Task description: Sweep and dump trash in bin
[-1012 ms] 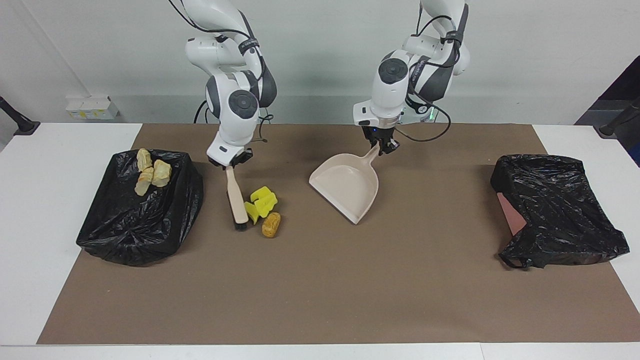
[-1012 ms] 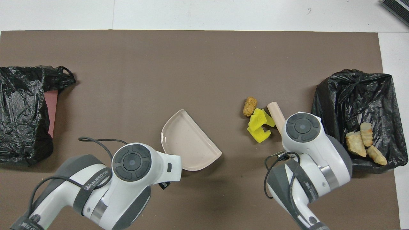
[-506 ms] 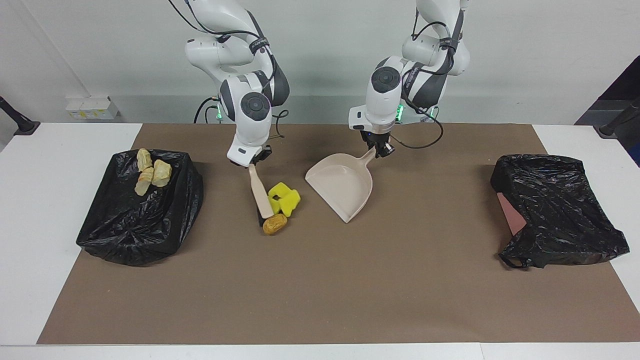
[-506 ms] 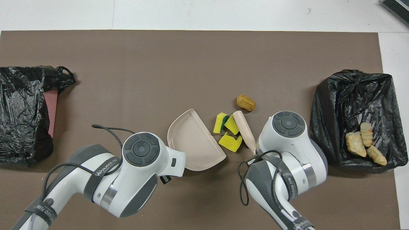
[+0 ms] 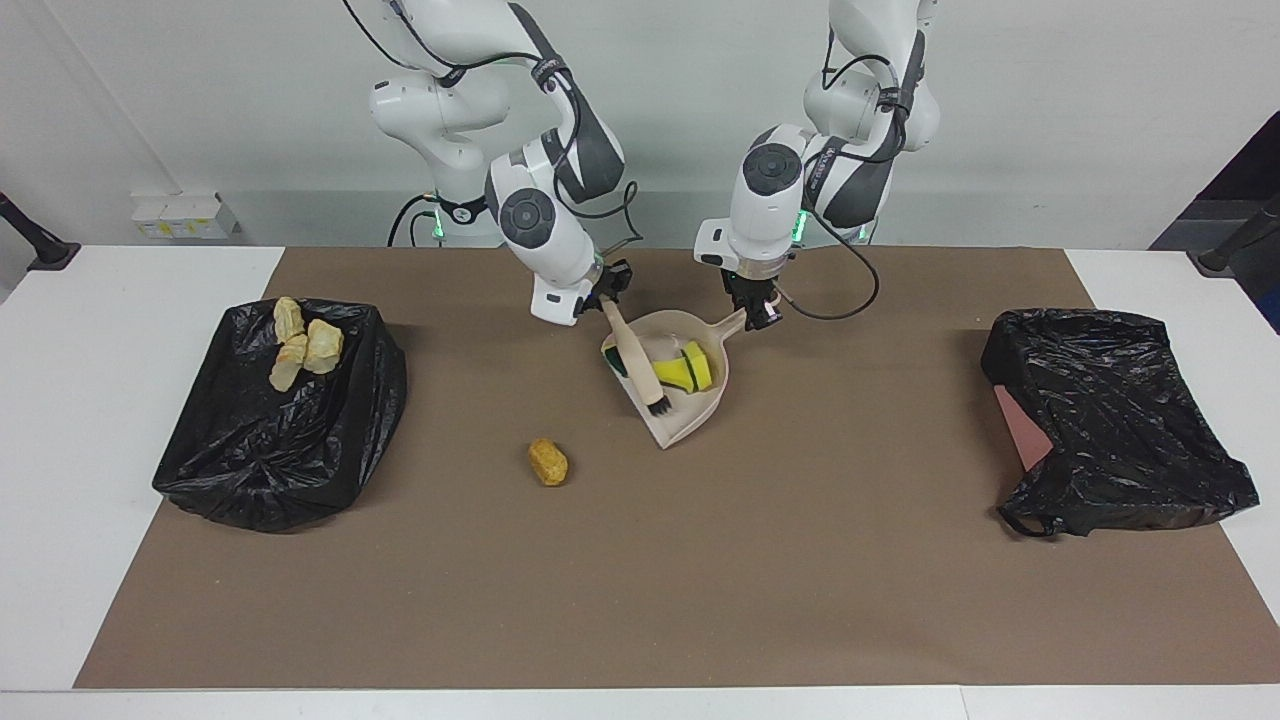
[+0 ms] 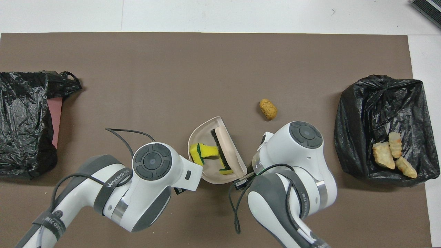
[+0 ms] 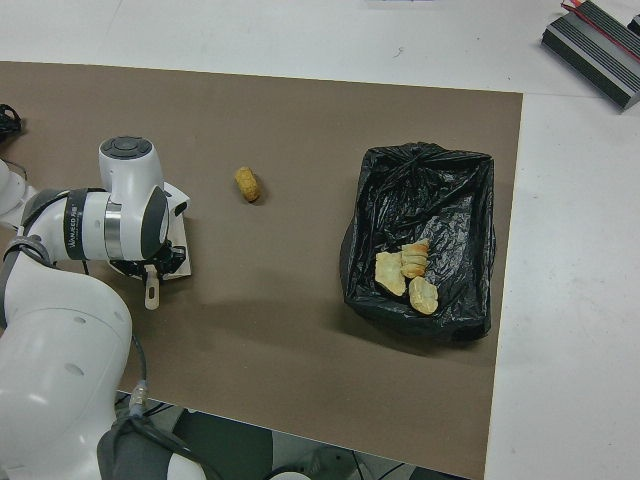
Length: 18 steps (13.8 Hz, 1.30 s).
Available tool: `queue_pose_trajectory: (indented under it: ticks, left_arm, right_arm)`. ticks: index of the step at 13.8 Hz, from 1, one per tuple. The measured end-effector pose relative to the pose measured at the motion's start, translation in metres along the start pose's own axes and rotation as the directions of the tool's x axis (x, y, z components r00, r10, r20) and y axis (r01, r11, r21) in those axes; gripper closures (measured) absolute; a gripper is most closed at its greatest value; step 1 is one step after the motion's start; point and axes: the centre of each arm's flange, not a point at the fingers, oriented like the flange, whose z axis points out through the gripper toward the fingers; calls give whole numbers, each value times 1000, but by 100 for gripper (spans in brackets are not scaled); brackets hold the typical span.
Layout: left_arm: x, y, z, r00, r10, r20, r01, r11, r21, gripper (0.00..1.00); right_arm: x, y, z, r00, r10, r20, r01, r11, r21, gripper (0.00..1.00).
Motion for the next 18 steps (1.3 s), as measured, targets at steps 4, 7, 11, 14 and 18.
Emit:
queue_pose_trajectory:
  ticks: [4,7,11,14,18]
  left_arm:
    - [0,-1,4,1000,6,-16,-6,1000,10,69]
    - [0,-3,3,1000,4,-23,-4,1000,13,69]
    - [0,-3,3,1000,3,-25,-3,1000,14,69]
    - [0,-3,3,1000,-3,-25,3,1000,14,69]
    - [0,-3,3,1000,-3,-25,4,1000,14,69]
  right_arm:
    - [-12,55,-71,997,31,-71,-44,979,-199,74]
    - [-5,105,-97,993,42,-112,-85,909,-407,74]
    - [36,161,-101,998,5,-56,-37,807,-589,74]
    - [61,163,-64,1000,-6,10,11,820,-572,74]
    - [59,96,-15,992,5,125,45,918,-394,74]
